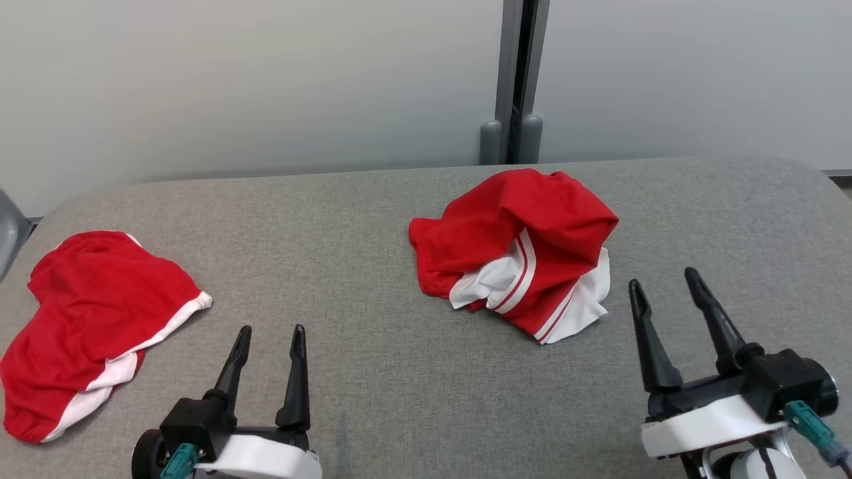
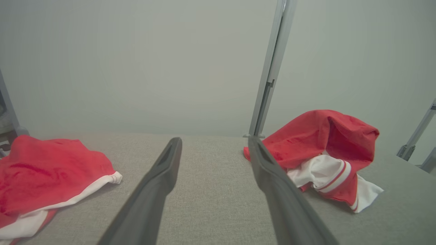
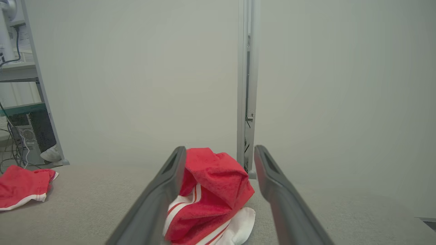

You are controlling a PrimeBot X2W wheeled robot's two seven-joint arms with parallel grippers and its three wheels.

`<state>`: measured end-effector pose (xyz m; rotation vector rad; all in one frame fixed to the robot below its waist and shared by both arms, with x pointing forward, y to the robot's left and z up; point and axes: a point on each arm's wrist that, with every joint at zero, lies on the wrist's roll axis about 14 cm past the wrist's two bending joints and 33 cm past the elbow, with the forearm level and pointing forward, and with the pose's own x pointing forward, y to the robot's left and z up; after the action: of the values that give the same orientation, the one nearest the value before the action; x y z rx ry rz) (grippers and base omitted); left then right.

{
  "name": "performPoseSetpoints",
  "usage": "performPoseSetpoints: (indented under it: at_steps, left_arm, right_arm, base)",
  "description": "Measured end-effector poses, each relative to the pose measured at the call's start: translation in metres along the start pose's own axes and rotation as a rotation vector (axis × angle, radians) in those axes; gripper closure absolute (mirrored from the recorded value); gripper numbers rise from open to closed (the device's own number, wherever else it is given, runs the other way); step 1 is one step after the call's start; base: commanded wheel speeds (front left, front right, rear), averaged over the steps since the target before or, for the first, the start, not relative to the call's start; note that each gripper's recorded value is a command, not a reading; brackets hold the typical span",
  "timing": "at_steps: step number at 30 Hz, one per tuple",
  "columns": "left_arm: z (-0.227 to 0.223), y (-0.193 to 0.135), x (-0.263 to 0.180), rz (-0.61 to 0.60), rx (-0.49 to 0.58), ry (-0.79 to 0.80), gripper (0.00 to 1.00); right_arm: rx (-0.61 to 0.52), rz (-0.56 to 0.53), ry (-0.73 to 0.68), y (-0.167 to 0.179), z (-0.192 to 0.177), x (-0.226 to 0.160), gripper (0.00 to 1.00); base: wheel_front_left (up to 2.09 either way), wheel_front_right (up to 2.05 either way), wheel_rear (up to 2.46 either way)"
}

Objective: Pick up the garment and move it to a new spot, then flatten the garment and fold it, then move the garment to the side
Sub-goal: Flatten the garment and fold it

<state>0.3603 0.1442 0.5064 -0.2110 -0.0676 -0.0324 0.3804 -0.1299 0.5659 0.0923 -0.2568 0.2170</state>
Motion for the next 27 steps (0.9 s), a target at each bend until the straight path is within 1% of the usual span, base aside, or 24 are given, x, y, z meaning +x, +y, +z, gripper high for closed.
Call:
performPoseSetpoints:
  at_steps: [4,8,9,10,12,18,21,25,27]
  left_arm:
    - [-0.003,-0.003,0.001,-0.013,0.002,0.009,0.00]
    - [-0.011,-0.003,0.003,-0.012,0.006,0.033,0.00]
    - [-0.012,-0.001,0.005,-0.009,0.006,0.037,0.00]
    - [-0.014,0.000,0.006,-0.005,0.005,0.043,0.00]
    - [-0.018,0.004,0.005,0.007,0.007,0.057,0.00]
    - [-0.020,0.020,0.003,0.059,0.016,0.068,0.00]
    - [-0.019,0.029,0.000,0.091,0.016,0.067,0.00]
    - [-0.019,0.039,-0.006,0.127,0.018,0.073,0.00]
    - [-0.020,0.043,-0.009,0.140,0.019,0.075,0.00]
  right_arm:
    - [-0.008,0.059,0.048,0.015,-0.017,0.006,0.00]
    - [-0.043,0.142,0.090,0.030,-0.034,0.024,0.00]
    - [-0.035,0.155,0.104,0.033,-0.040,0.029,0.00]
    - [-0.031,0.169,0.124,0.036,-0.047,0.033,0.00]
    - [-0.095,0.238,0.176,0.043,-0.066,0.040,0.00]
    - [-0.134,0.333,0.302,0.058,-0.113,0.055,0.00]
    - [-0.135,0.356,0.370,0.062,-0.136,0.059,0.00]
    - [-0.146,0.380,0.429,0.067,-0.156,0.064,0.00]
    - [-0.110,0.358,0.501,0.067,-0.171,0.060,0.00]
  base:
    - [0.00,0.00,0.00]
    - [0.00,0.00,0.00]
    - [0.00,0.00,0.00]
    - [0.00,0.00,0.00]
    - [0.00,0.00,0.00]
    - [0.00,0.00,0.00]
    - [0.00,0.00,0.00]
    - [0.00,0.00,0.00]
    - [0.00,0.00,0.00]
